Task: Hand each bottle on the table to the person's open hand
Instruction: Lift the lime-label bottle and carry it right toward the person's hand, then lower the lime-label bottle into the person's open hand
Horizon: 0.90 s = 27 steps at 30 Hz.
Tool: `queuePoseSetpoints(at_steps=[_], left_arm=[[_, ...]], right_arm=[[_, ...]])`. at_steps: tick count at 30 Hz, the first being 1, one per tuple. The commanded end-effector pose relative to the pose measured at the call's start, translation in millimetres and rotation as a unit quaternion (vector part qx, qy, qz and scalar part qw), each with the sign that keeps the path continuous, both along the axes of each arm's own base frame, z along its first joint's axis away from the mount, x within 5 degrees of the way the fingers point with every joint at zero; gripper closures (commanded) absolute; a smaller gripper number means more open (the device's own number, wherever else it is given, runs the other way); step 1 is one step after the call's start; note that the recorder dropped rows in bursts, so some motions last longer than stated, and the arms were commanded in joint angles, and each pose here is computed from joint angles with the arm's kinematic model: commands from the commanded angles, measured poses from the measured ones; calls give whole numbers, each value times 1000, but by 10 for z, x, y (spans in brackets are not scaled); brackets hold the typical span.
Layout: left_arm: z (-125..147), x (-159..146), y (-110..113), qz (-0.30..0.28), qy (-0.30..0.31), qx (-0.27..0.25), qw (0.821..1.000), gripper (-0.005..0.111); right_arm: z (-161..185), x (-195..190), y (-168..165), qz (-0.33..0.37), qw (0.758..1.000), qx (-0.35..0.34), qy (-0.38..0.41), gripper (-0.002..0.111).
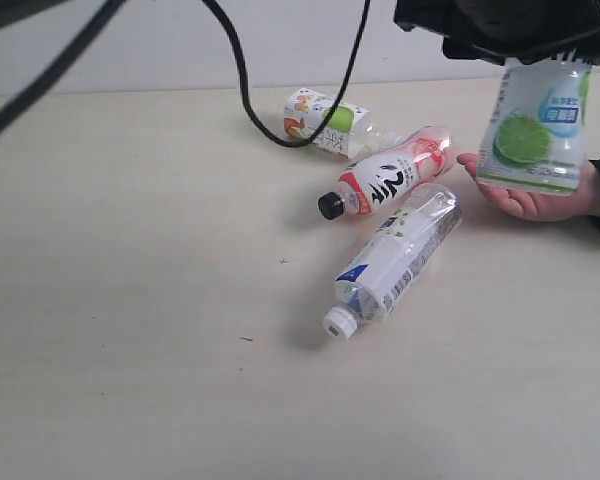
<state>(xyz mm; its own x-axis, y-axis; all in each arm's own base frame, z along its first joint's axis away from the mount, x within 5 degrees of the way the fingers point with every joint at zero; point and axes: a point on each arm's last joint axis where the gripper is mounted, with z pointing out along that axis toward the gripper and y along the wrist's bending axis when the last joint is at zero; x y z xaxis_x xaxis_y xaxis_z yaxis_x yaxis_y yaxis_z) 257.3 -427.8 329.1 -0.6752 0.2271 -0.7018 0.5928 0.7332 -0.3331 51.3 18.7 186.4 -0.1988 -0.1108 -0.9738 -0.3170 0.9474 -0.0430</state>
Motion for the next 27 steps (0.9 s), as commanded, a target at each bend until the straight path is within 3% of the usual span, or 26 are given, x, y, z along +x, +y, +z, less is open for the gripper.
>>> queuePoseSetpoints(at_steps=[1,7,13,20,27], left_arm=[[-141,266,-53,47,20,-71,996,107],[-477,572,-54,70,132,-143,978,107],[-764,746,-82,47,192,-187,962,107],[-1032,881,-114,45,208,-193,958,107],[-1096,929,-216,18,196,-213,957,107]], right_arm=[[-5,-1,-1,0,1000,1,-5,108],[-5,-1,-1,0,1000,1,-5,108],[-5,-1,-1,0,1000,1,-5,108],[-5,-1,-1,0,1000,1,-5,108],[-5,-1,-1,0,1000,1,-5,108]])
